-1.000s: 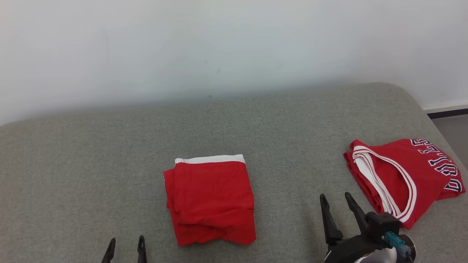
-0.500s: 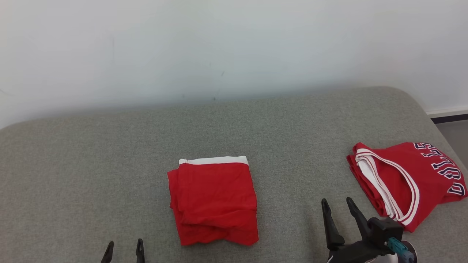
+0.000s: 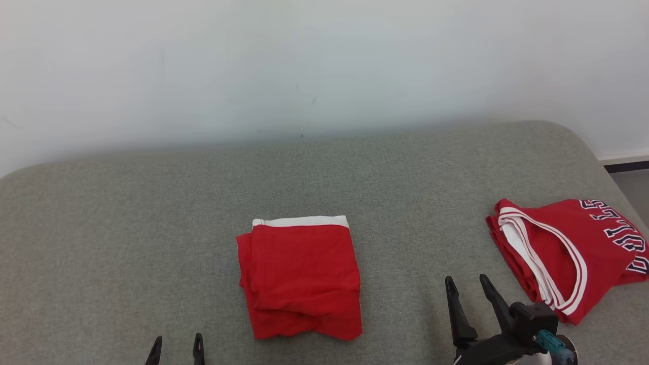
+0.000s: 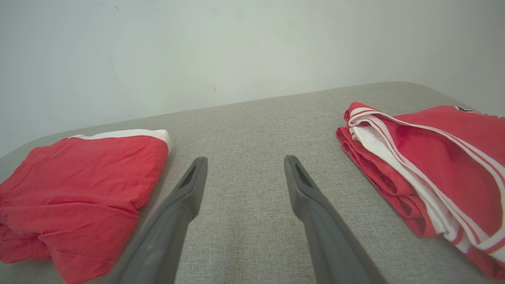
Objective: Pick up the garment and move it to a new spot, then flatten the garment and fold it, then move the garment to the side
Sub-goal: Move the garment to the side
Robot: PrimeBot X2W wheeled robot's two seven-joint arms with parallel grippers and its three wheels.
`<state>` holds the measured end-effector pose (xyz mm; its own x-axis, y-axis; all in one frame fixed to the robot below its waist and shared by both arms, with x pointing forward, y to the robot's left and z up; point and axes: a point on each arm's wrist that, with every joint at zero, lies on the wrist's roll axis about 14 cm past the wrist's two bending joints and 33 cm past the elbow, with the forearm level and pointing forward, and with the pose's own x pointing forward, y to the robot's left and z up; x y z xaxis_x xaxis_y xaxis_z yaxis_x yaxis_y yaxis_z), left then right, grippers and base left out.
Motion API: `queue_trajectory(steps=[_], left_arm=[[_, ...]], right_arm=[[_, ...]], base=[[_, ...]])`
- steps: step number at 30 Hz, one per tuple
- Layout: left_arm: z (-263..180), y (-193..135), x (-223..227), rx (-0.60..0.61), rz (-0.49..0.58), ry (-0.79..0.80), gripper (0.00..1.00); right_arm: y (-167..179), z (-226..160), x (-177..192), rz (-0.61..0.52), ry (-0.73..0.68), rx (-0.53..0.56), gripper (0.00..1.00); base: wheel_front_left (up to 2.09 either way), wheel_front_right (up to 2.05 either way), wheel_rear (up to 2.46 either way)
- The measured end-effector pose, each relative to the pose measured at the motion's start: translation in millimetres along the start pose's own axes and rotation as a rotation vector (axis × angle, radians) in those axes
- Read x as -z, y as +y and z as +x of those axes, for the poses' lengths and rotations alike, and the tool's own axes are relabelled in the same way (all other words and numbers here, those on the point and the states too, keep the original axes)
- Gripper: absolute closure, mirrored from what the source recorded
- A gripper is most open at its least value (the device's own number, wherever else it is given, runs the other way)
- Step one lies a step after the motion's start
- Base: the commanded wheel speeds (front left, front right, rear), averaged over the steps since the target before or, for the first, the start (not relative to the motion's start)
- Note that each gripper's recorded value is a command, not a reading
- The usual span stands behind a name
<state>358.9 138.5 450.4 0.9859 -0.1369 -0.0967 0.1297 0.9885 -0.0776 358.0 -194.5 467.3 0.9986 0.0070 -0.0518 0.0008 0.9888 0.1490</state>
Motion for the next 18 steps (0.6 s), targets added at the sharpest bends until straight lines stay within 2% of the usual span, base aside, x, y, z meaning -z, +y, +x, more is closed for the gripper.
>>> queue_trajectory(steps=[10, 18], left_arm=[[-4, 3, 5, -0.009, -0.005, 0.012, 0.0], [-15, 14, 14, -0.045, -0.014, 0.039, 0.0]], right_arm=[[14, 7, 8, 0.012, 0.024, -0.042, 0.0], [49, 16, 28, 0.05, 0.09, -0.137, 0.0]], base=[[0.0, 0.0, 0.0], [0.0, 0.0, 0.0]])
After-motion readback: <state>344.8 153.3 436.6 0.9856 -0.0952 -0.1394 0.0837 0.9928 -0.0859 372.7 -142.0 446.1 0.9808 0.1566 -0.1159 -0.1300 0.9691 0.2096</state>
